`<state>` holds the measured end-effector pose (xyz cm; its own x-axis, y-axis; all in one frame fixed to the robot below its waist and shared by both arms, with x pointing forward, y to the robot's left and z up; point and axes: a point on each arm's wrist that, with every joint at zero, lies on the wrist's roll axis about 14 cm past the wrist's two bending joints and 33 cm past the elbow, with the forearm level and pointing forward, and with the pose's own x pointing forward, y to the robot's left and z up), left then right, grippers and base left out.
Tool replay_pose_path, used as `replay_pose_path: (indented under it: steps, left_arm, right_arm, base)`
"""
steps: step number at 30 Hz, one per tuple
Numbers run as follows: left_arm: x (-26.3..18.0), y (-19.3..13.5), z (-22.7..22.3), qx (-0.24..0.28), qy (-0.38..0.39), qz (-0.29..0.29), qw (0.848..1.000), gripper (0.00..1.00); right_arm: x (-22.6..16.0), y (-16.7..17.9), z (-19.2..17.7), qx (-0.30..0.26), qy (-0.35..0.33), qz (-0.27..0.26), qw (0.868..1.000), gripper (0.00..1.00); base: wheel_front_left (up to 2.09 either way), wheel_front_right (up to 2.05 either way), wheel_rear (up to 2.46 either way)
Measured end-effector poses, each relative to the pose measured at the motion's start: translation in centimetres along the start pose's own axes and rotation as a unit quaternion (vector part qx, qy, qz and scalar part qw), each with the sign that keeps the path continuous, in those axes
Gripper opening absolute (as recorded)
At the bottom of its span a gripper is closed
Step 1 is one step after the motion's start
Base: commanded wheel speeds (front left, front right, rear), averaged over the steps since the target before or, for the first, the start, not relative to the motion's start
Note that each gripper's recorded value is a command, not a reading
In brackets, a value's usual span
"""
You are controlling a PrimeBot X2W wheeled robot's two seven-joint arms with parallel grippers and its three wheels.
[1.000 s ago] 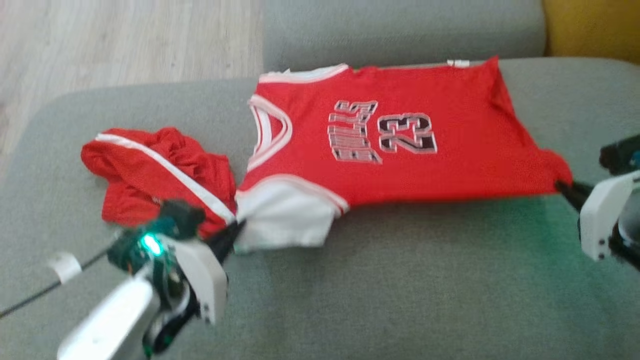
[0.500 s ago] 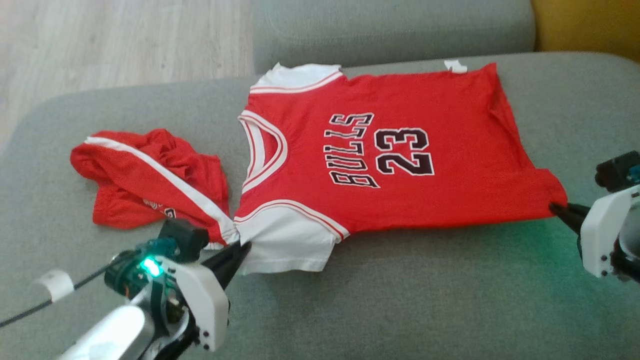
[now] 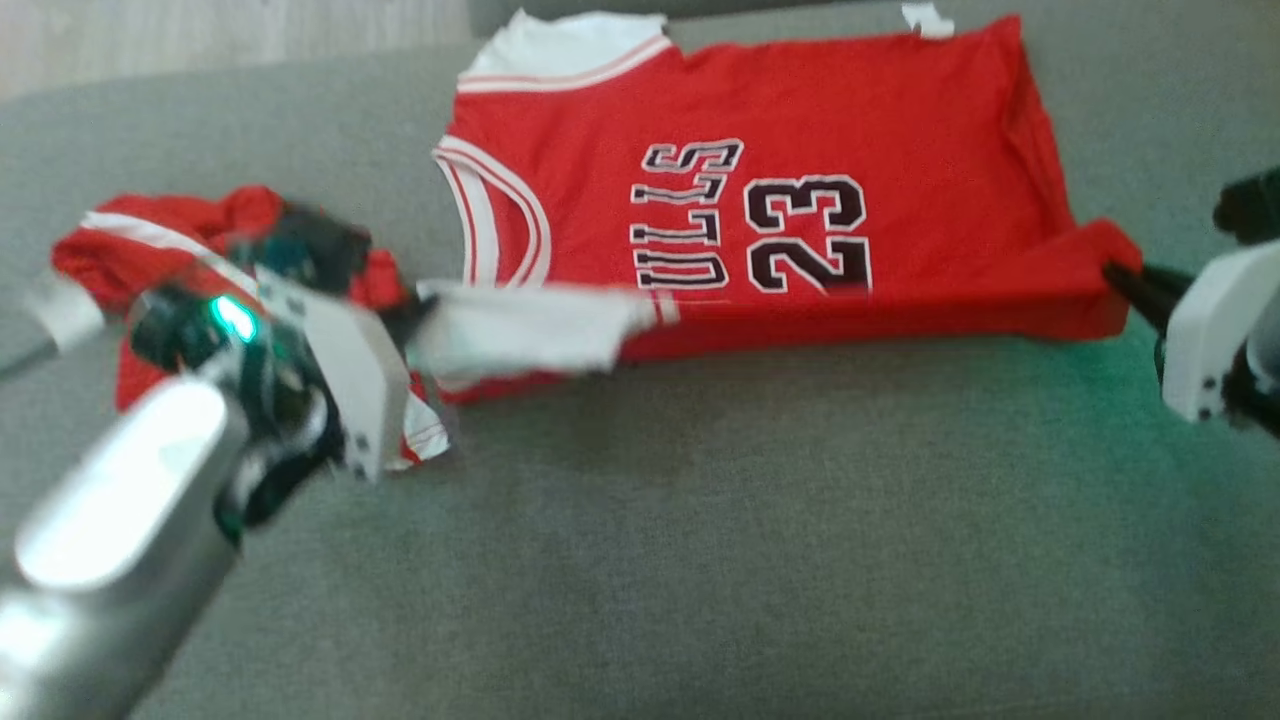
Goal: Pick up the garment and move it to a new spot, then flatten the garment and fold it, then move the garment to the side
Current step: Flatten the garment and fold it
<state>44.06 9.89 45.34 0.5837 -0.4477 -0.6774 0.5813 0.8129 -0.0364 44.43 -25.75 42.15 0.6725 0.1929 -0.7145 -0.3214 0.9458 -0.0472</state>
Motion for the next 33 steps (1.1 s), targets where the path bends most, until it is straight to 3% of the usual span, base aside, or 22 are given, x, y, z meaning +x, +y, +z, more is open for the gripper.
replay_pose_path:
  steps: [15,16,17,18,21,22,25,31,33]
  left_arm:
    - [7.1,5.4,2.5,0.055,0.046,0.041,0.997,0.00]
    - [7.4,5.5,2.9,0.058,0.038,0.043,0.997,0.67]
    - [7.7,5.6,3.5,0.062,0.022,0.046,0.997,1.00]
    - [8.0,5.7,4.5,0.062,-0.005,0.050,0.997,1.00]
    - [8.2,6.7,8.9,0.049,-0.114,0.081,0.989,1.00]
    - [8.2,6.7,8.9,0.049,-0.114,0.081,0.989,1.00]
    - [6.7,7.4,13.7,0.032,-0.237,0.111,0.965,1.00]
    - [2.1,7.3,18.4,0.017,-0.399,0.145,0.905,1.00]
    - [0.9,6.8,18.5,0.013,-0.422,0.149,0.894,1.00]
  right_arm:
    - [5.0,-1.3,1.7,0.009,0.005,-0.015,1.000,0.00]
    - [5.2,-1.6,1.8,0.010,0.000,-0.018,1.000,0.00]
    - [5.4,-1.9,2.1,0.006,-0.007,-0.024,1.000,0.44]
    - [5.5,-2.3,2.5,0.005,-0.018,-0.029,0.999,1.00]
    - [5.7,-3.3,4.3,0.024,-0.061,-0.045,0.997,1.00]
    - [5.7,-3.3,4.3,0.024,-0.061,-0.045,0.997,1.00]
    - [5.1,-4.0,7.4,0.039,-0.141,-0.057,0.988,1.00]
    - [1.5,-4.5,13.3,0.077,-0.309,-0.074,0.945,1.00]
    - [0.2,-4.5,14.4,0.093,-0.341,-0.077,0.932,1.00]
  base:
    - [0.00,0.00,0.00]
    - [0.00,0.00,0.00]
    - [0.00,0.00,0.00]
    - [0.00,0.00,0.00]
    - [0.00,0.00,0.00]
    - [0.00,0.00,0.00]
    - [0.00,0.00,0.00]
    - [0.00,0.00,0.00]
    - [0.00,0.00,0.00]
